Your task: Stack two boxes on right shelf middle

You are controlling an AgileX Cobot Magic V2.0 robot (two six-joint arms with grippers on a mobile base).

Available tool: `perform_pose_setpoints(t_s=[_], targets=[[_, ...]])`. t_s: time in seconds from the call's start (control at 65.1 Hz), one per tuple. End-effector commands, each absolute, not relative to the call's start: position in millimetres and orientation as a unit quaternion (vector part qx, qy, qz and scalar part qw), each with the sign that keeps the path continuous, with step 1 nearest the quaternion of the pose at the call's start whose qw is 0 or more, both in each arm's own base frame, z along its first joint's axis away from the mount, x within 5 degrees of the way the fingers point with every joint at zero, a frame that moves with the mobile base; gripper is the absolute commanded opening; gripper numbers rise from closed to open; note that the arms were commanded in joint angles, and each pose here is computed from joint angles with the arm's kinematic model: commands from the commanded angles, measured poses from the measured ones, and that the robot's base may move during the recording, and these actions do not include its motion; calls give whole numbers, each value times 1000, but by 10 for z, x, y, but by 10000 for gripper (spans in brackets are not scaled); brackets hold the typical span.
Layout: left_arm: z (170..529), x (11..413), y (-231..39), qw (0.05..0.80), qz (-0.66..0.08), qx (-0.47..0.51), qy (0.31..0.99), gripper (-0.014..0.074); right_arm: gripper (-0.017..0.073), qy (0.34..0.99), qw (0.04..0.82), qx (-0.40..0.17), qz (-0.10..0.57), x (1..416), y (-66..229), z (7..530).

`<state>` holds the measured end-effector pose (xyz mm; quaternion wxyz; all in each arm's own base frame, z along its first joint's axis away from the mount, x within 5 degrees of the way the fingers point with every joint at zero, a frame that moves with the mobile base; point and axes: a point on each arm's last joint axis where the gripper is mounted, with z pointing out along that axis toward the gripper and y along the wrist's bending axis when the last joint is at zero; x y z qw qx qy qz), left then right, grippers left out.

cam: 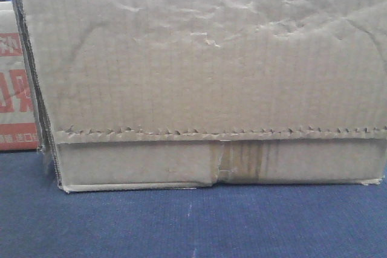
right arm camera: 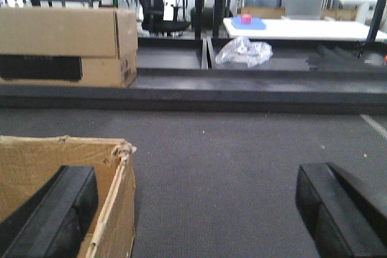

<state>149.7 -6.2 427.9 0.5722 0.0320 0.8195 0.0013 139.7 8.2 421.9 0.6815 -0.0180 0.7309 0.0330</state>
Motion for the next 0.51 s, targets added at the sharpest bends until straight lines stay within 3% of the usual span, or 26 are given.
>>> perform_pose_setpoints(t_s=[0.0,0.246,0.492], targets=[[4385,1680,-79,531,-2,32,847,540,570,725,688,-17,32,1408,78,4247],[4520,2409,63,398,19,10,917,536,570,724,688,-20,34,1406,89,4248],[4199,2943,487,305,18,10,952,536,570,725,687,-26,40,1404,112,4246]])
